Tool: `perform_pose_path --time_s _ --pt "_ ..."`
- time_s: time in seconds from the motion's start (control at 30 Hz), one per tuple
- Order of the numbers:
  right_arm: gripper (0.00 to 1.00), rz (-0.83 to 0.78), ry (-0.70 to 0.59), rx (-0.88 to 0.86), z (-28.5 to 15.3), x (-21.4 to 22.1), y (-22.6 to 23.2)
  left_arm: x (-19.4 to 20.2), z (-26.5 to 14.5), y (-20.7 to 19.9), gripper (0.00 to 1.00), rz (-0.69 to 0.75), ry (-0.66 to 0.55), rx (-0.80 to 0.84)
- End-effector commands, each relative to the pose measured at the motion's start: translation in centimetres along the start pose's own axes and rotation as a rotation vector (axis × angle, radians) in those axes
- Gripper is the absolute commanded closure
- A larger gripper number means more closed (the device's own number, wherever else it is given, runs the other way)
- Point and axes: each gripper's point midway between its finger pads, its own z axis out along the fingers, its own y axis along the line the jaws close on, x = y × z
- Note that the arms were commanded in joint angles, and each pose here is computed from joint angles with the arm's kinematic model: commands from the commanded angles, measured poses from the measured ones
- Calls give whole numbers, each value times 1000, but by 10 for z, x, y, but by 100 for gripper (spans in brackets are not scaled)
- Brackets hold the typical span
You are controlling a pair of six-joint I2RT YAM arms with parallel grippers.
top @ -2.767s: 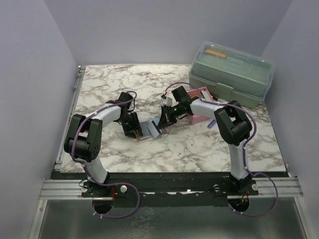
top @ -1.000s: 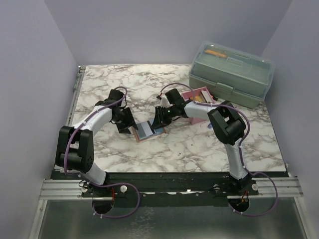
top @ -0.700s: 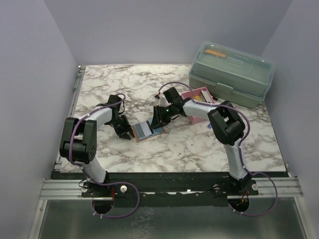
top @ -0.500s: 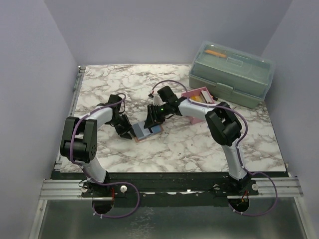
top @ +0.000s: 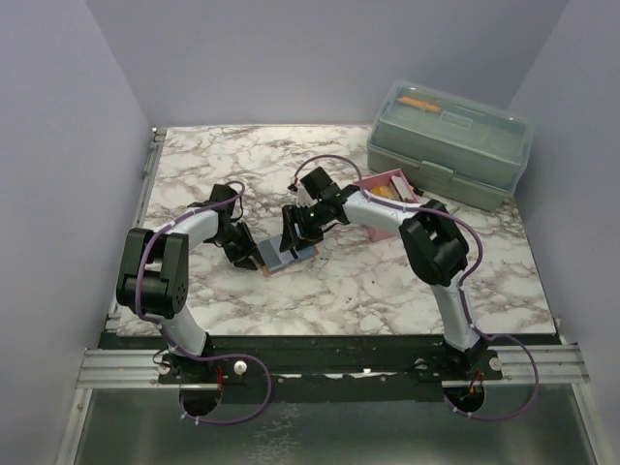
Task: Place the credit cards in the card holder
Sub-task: Insert the credit card into the card holder.
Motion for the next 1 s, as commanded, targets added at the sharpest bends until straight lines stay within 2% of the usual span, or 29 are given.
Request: perform_pose_path --time_s 0.0,0.27,0.7,0.83,0.97 --pt "37 -15 -6 123 -14 1 -16 6 6 11 68 13 2 -29" --pt "37 -5 34 41 6 3 -14 5 6 9 68 16 6 -21" --pt "40 -68 79 -201 24 3 48 -2 7 2 68 24 4 -9" --pt "40 -82 93 -229 26 6 60 -5 6 1 68 30 -2 -5" --pt "38 -98 64 -180 18 -3 60 -6 4 1 68 35 -10 -9"
